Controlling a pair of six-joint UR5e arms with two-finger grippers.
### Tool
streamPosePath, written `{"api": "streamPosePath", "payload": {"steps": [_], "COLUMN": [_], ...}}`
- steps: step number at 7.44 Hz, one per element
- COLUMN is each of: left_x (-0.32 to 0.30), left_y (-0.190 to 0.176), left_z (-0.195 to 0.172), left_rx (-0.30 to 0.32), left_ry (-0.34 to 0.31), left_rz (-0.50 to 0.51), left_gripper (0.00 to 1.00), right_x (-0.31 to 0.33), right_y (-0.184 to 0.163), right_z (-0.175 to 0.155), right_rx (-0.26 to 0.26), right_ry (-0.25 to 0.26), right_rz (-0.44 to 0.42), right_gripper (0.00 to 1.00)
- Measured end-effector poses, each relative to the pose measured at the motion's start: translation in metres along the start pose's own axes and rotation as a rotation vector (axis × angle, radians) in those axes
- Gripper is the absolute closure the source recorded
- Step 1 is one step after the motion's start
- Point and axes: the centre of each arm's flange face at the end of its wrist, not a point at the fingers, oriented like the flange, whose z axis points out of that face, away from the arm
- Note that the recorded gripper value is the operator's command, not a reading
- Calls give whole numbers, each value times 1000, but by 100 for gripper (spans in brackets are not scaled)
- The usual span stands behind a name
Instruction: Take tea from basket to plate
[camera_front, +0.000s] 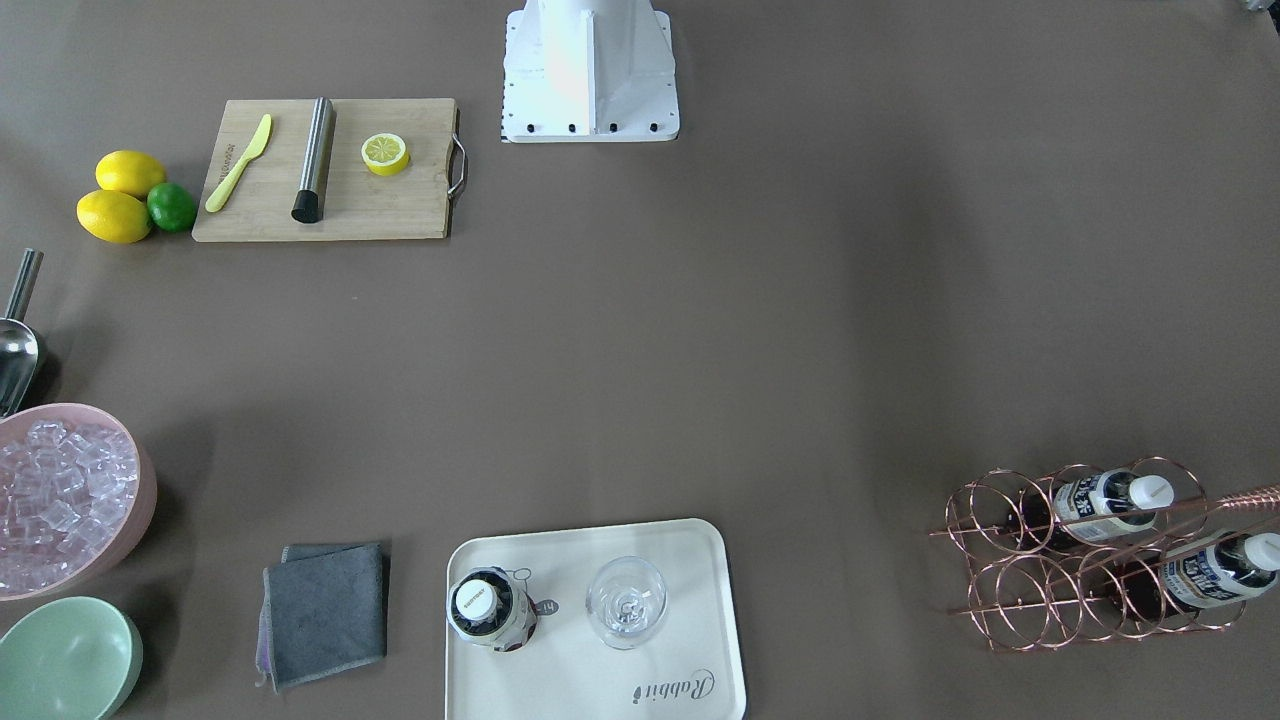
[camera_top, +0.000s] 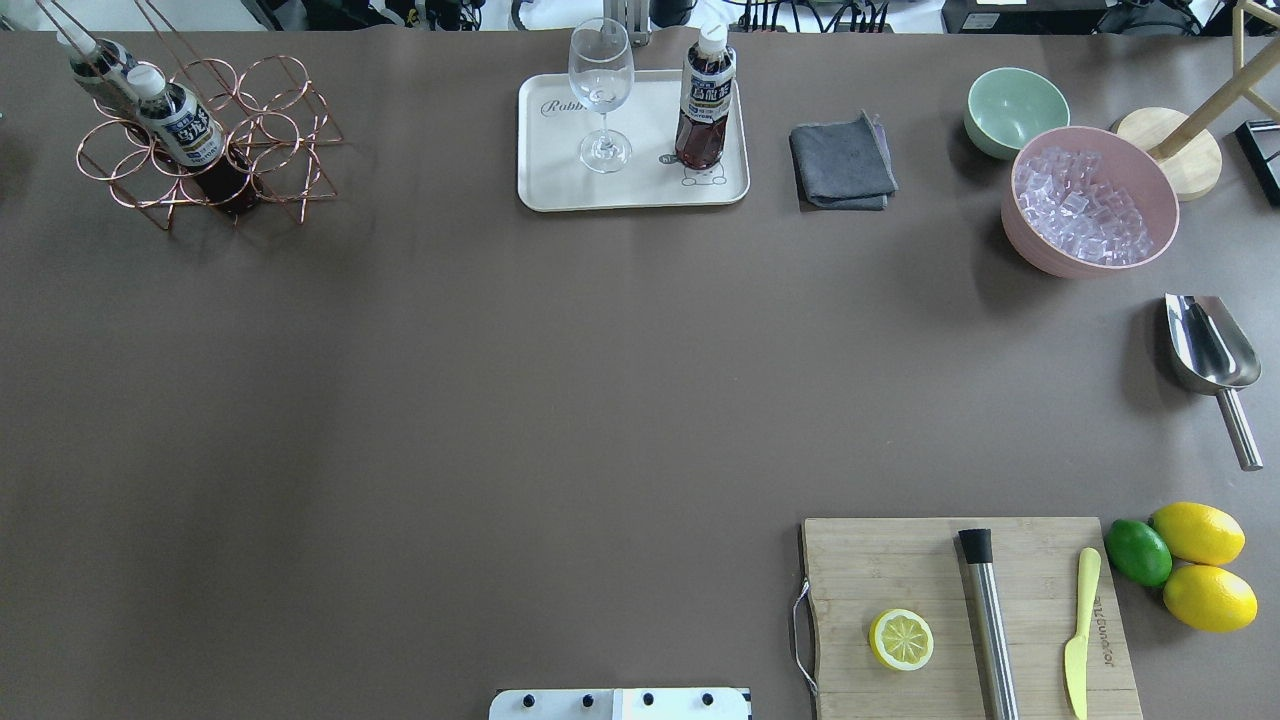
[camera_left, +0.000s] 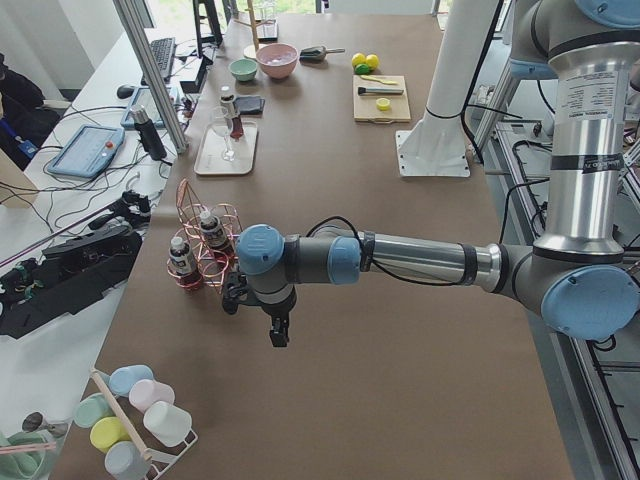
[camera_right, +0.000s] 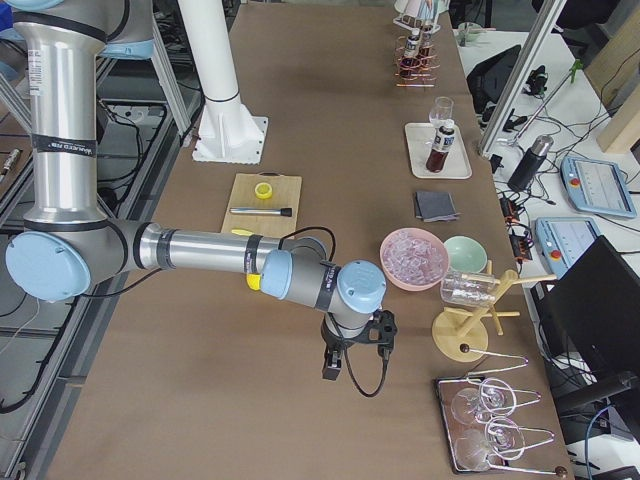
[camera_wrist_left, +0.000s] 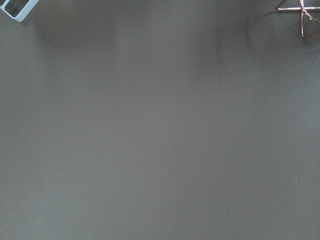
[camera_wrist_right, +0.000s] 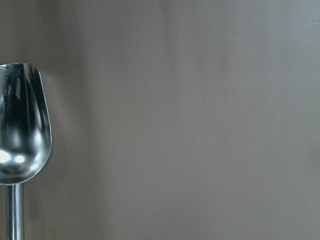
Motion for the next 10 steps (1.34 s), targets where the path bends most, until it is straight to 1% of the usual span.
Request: {"api": "streamPosePath", "payload": {"steps": [10], "left_x": [2], "left_y": [-2], "left_z": [-2], "left_rx": [4], "left_ry": [0], "left_rz": [5], "left_gripper": [2], "right_x": [0], "right_y": [0], "right_z": [0], "right_rx": [-1], "right_ry": [-1], "right_rz": [1], "right_gripper": [0]}}
